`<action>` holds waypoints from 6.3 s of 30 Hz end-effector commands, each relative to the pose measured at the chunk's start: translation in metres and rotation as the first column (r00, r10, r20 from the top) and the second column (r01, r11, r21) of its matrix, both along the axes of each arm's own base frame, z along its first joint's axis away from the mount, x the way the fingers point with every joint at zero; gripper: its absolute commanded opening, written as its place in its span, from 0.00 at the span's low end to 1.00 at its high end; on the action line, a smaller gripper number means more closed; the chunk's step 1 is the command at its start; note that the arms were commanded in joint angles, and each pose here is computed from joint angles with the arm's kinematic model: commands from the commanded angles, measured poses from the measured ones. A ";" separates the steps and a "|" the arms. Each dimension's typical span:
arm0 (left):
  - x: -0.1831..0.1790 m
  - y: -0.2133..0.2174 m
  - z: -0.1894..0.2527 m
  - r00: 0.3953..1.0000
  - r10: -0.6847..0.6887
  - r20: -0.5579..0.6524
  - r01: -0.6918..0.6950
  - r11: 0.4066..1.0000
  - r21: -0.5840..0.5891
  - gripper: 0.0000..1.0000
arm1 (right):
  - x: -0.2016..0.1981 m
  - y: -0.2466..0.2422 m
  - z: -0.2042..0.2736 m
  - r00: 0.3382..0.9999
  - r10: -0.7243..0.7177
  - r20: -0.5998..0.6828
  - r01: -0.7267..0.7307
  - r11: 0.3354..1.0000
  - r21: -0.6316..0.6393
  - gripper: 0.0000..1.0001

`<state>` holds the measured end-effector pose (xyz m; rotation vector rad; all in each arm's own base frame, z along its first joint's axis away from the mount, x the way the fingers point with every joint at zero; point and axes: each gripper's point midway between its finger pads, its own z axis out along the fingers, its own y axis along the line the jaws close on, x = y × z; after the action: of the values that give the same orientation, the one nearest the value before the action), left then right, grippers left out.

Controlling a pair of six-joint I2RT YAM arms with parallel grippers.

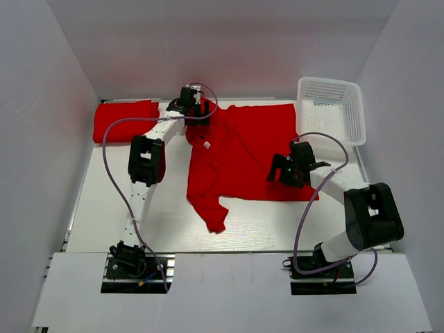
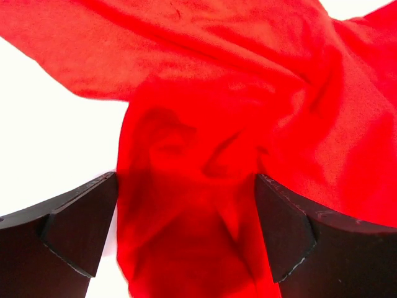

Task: Fold and stack the t-shirts
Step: Flatten out the tshirt

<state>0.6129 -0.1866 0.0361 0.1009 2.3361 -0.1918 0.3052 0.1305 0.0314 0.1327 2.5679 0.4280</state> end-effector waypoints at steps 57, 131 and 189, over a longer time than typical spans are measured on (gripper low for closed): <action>-0.201 -0.077 0.024 0.969 0.047 -0.242 -0.054 0.998 -0.024 0.00 | 0.018 -0.052 0.003 0.991 -0.130 -0.011 0.125 0.971 -0.202 0.90; -0.031 0.044 -0.020 0.984 0.085 -0.157 -0.081 0.996 0.035 1.00 | 0.165 -0.029 -0.009 0.985 -0.167 0.049 0.172 0.976 -0.133 0.90; -0.401 -0.079 -0.005 0.926 -0.097 -0.366 0.214 0.932 0.294 0.50 | -0.030 -0.082 0.067 0.925 -0.271 0.264 0.317 0.937 -0.148 0.90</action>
<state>0.2085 -0.2776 0.0326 0.5016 2.7133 0.0202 0.2714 0.0503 0.0954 0.3685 2.3006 0.0812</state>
